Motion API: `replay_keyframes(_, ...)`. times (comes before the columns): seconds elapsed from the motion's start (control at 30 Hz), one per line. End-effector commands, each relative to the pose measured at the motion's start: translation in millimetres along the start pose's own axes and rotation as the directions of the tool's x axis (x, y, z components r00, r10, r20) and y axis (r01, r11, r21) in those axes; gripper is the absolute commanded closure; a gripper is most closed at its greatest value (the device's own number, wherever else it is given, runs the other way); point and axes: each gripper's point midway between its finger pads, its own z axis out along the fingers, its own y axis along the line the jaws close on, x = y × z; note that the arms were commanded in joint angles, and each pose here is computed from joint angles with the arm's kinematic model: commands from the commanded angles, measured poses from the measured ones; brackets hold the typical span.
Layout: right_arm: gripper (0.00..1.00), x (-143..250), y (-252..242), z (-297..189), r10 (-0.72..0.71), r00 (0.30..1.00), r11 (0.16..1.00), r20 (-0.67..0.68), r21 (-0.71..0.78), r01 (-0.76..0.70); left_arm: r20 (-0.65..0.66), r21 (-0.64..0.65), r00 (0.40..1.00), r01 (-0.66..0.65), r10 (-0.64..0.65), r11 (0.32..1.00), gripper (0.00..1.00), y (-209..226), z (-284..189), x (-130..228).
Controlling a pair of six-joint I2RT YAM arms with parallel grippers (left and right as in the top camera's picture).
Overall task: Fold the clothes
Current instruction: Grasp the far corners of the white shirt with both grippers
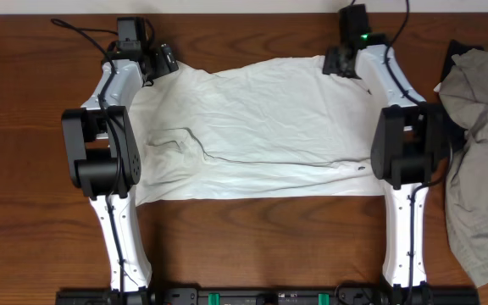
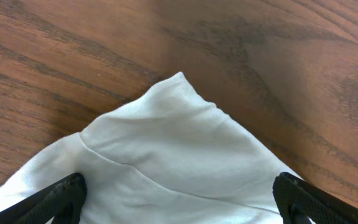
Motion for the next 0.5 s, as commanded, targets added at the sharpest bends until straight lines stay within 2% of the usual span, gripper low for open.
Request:
replay_keyframes(0.0,0.41,29,-2,25,-0.009,0.998,0.998,-0.068,0.056,0.013,-0.01,-0.016,1.0,-0.005,0.005,1.0,0.02,4,6,2)
replay_keyframes(0.23,0.7,28,-19,26,0.058,0.995,0.996,-0.079,0.077,-0.052,-0.01,-0.016,1.0,-0.006,0.005,1.0,0.01,4,6,3)
replay_keyframes(0.27,0.76,28,-22,27,0.072,0.994,0.995,-0.08,0.078,-0.065,-0.01,-0.016,1.0,-0.006,0.005,1.0,0.07,4,6,3)
replay_keyframes(0.3,0.83,27,-25,27,0.083,0.993,0.994,-0.082,0.076,-0.077,-0.009,-0.016,1.0,-0.006,0.005,1.0,0.19,4,6,2)
replay_keyframes(0.37,0.92,26,-32,26,0.109,0.99,0.992,-0.088,0.077,-0.102,-0.009,-0.016,1.0,-0.006,0.005,1.0,0.31,3,6,2)
replay_keyframes(0.47,0.99,23,-43,23,0.146,0.985,0.986,-0.094,0.089,-0.138,-0.007,-0.015,1.0,-0.005,0.005,1.0,0.53,3,4,1)
